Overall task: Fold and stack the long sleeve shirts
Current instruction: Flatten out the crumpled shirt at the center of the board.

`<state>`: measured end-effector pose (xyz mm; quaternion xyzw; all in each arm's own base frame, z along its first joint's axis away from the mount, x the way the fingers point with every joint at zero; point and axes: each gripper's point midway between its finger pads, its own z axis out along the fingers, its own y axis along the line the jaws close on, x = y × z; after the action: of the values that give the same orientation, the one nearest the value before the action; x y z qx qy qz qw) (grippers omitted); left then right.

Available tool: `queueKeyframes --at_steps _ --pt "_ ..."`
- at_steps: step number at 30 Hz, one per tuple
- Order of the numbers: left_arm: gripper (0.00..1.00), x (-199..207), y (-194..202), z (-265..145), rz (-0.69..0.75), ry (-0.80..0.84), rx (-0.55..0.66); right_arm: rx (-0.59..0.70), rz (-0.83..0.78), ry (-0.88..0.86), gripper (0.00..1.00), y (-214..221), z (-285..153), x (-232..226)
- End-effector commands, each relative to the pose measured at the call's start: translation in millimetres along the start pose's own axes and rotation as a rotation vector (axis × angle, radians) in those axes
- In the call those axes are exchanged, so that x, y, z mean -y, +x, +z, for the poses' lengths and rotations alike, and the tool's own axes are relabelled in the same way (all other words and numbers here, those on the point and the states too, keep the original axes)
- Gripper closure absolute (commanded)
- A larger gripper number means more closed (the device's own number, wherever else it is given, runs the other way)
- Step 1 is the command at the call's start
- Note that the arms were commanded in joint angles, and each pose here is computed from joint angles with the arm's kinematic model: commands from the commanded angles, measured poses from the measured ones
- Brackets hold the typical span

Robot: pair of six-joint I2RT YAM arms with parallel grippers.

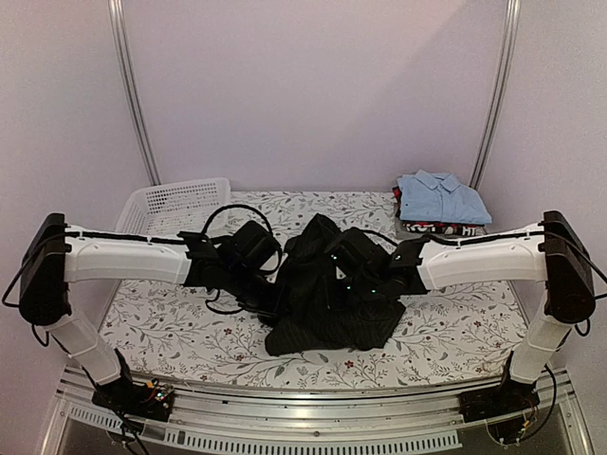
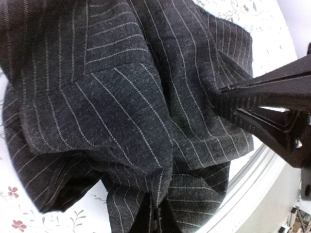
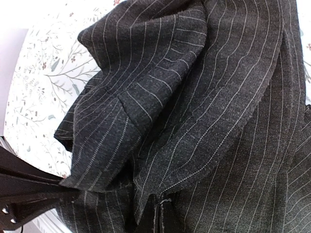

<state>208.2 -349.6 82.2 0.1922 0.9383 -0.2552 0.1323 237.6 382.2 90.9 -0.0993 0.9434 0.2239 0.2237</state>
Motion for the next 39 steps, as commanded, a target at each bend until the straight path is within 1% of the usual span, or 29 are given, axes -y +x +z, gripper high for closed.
queueKeyframes --at_steps 1,4,8,11,14,18,21,25,29,31,34,37,39 --pt "1.0 -20 -13 -34 -0.006 -0.034 0.067 0.061 0.0 0.044 1.0 -25 -22 10" --pt "1.0 -39 -23 -56 -0.033 -0.064 0.102 0.111 0.015 0.079 1.0 -45 -44 27" --pt "1.0 -67 -42 -88 -0.07 -0.095 0.173 0.166 0.05 0.154 1.0 -68 -70 69" --pt "1.0 -96 -60 -110 -0.099 -0.134 0.223 0.201 0.084 0.225 1.0 -86 -87 113" --pt "1.0 -130 -81 -129 -0.145 -0.184 0.269 0.24 0.116 0.346 1.0 -107 -104 163" --pt "1.0 -180 -109 -148 -0.221 -0.261 0.311 0.268 0.155 0.491 1.0 -128 -122 228" --pt "1.0 -210 -122 -154 -0.27 -0.295 0.321 0.288 0.184 0.577 1.0 -143 -134 263" --pt "1.0 -228 -123 -144 -0.27 -0.31 0.278 0.273 0.211 0.662 1.0 -149 -139 302" --pt "1.0 -239 -123 -135 -0.275 -0.33 0.241 0.249 0.221 0.676 1.0 -152 -132 316" --pt "1.0 -241 -127 -141 -0.269 -0.352 0.259 0.243 0.218 0.701 1.0 -154 -130 322" --pt "1.0 -250 -138 -162 -0.267 -0.418 0.305 0.226 0.255 0.739 1.0 -152 -133 346" --pt "0.99 -246 -155 -177 -0.243 -0.411 0.345 0.245 0.284 0.776 1.0 -157 -148 364" --pt "0.95 -241 -164 -173 -0.225 -0.373 0.332 0.26 0.289 0.782 1.0 -164 -155 369"
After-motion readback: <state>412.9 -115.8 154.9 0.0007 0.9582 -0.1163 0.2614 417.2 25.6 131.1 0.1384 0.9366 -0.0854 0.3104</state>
